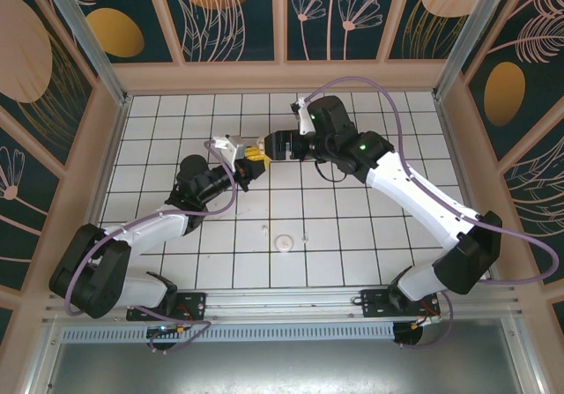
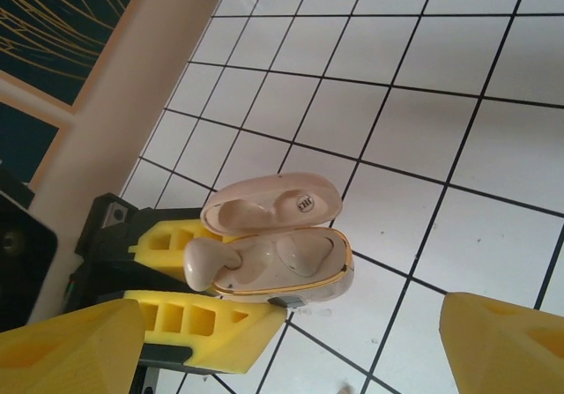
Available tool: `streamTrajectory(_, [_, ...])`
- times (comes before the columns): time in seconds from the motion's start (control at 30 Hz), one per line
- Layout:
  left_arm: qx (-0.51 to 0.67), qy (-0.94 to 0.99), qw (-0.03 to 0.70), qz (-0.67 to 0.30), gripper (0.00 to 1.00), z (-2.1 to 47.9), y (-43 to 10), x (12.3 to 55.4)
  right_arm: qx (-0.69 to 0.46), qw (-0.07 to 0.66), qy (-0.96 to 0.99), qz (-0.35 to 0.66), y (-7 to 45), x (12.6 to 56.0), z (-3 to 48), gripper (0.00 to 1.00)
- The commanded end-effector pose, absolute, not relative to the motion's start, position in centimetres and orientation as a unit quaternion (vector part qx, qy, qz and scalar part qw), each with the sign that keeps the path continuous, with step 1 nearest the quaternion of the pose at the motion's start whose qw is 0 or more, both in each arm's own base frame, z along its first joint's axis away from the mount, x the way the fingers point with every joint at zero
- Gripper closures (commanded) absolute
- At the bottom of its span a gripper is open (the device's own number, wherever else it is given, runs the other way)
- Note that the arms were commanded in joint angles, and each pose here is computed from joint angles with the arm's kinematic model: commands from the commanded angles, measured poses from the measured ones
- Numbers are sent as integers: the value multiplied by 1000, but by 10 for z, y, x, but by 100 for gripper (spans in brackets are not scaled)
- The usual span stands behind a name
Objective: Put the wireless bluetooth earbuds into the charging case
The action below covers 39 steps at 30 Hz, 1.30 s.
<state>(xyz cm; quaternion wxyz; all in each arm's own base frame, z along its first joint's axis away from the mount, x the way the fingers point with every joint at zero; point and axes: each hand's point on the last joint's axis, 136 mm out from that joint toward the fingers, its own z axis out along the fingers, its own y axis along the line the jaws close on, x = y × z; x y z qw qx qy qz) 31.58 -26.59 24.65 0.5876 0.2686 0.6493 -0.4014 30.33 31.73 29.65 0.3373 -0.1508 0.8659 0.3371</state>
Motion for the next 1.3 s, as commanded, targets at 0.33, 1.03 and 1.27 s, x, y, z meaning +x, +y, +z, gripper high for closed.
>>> streamTrajectory(0.33, [266,624,611,-409,85,272,-267,316,-184,334,863,330,336,305,300,10])
streamTrajectory(1.03, [264,620,614,-411,86,275,-266,314,-151,315,890,292,318,315,276,11])
streamTrajectory(1.27, [265,618,614,-412,86,277,-266,314,-136,318,886,308,309,318,277,11])
